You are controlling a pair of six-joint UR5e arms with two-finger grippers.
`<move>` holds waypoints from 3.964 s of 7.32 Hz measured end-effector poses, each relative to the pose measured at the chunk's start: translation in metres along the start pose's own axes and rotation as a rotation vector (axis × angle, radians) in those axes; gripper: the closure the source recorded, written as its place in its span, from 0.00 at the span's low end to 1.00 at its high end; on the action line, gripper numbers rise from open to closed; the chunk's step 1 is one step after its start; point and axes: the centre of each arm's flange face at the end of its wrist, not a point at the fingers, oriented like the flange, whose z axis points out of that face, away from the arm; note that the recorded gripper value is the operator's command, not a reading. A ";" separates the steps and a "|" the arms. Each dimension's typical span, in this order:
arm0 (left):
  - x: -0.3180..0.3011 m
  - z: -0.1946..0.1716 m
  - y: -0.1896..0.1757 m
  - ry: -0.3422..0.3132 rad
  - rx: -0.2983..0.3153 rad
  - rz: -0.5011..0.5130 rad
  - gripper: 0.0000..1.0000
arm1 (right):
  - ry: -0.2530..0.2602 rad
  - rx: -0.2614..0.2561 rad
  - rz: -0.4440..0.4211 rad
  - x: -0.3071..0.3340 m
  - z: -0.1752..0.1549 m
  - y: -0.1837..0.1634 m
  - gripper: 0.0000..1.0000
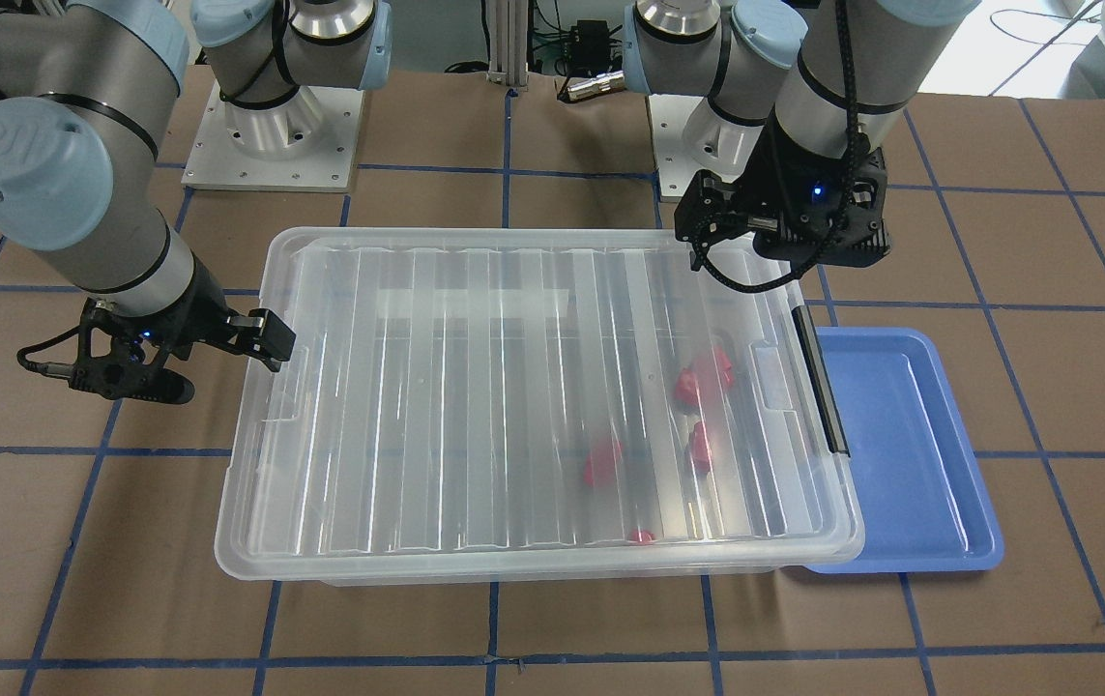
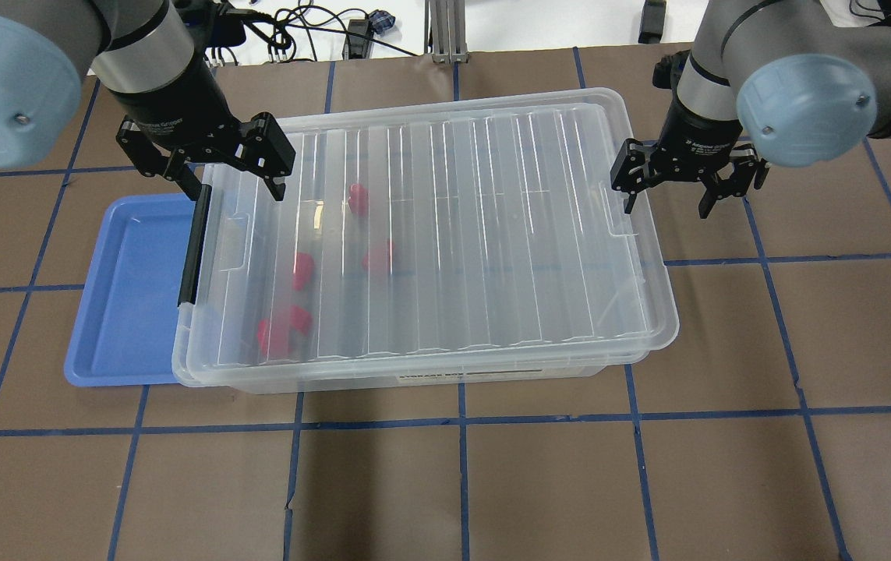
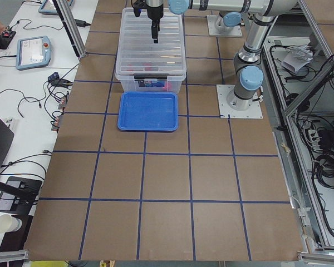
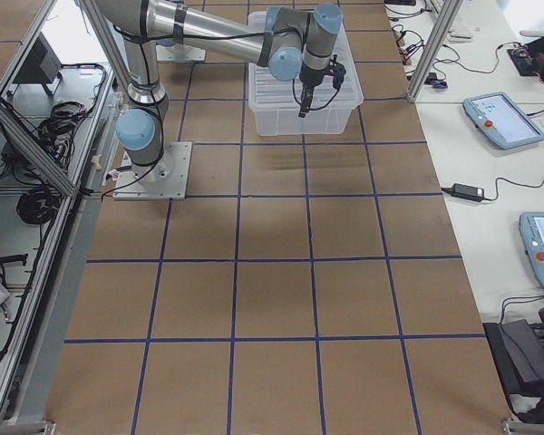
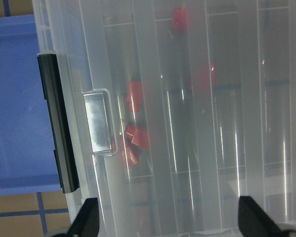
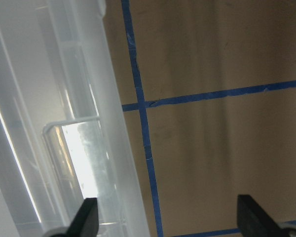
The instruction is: Place red block in blue tray from box
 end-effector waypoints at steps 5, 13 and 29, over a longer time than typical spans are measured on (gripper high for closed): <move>0.000 -0.002 0.005 -0.007 -0.006 -0.014 0.00 | 0.008 -0.014 -0.008 0.007 0.012 -0.008 0.00; -0.004 -0.012 0.014 -0.016 0.023 -0.013 0.00 | 0.011 -0.003 -0.029 0.113 0.001 -0.028 0.00; -0.018 0.150 -0.090 -0.030 0.067 -0.107 0.00 | 0.020 0.009 -0.132 0.210 0.001 -0.033 0.00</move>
